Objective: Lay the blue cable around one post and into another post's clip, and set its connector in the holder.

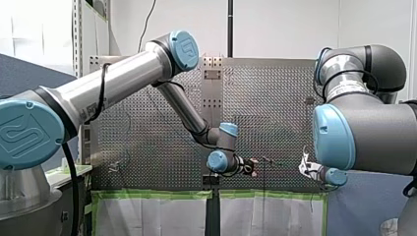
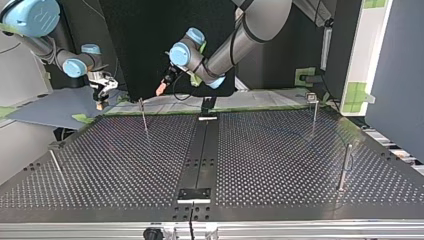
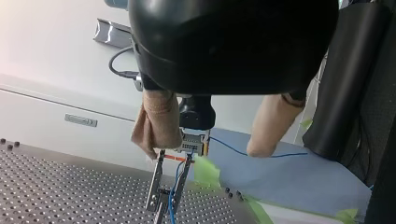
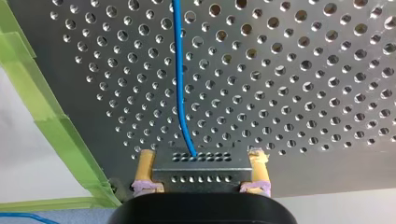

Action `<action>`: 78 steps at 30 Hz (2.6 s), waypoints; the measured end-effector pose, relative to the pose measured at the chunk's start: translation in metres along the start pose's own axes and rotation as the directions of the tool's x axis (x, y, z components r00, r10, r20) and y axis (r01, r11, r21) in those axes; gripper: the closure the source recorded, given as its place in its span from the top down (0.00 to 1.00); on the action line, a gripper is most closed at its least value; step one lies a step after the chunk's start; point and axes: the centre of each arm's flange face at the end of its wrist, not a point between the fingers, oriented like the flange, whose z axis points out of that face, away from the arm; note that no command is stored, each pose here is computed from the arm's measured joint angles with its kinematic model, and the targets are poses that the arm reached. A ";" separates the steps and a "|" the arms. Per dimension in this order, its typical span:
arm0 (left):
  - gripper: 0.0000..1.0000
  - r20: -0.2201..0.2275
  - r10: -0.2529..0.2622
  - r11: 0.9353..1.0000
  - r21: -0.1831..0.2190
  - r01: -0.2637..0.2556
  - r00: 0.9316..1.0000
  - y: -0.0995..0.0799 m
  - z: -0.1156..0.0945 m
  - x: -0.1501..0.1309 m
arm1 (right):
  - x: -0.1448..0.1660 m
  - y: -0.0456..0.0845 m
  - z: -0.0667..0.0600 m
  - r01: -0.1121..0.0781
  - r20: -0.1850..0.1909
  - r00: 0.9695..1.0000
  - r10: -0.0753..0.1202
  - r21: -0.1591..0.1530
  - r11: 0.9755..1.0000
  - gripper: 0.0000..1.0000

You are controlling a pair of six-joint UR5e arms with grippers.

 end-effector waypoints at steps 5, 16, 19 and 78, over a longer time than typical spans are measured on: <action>1.00 0.000 0.000 1.000 0.000 0.000 1.000 0.000 0.000 0.000 | 0.000 0.000 0.000 0.000 0.001 1.000 0.000 0.003 1.000 0.02; 1.00 -0.001 -0.002 1.000 -0.004 0.002 1.000 0.003 0.000 0.000 | -0.001 -0.001 0.000 0.000 0.002 1.000 0.000 0.006 1.000 0.02; 1.00 -0.001 -0.003 1.000 -0.006 0.003 1.000 0.004 0.001 0.000 | -0.001 -0.001 0.000 0.000 0.002 1.000 0.000 0.006 1.000 0.02; 1.00 -0.005 -0.012 0.999 -0.039 0.012 1.000 0.014 0.000 -0.004 | -0.004 -0.002 0.000 0.000 0.004 1.000 0.000 0.010 1.000 0.02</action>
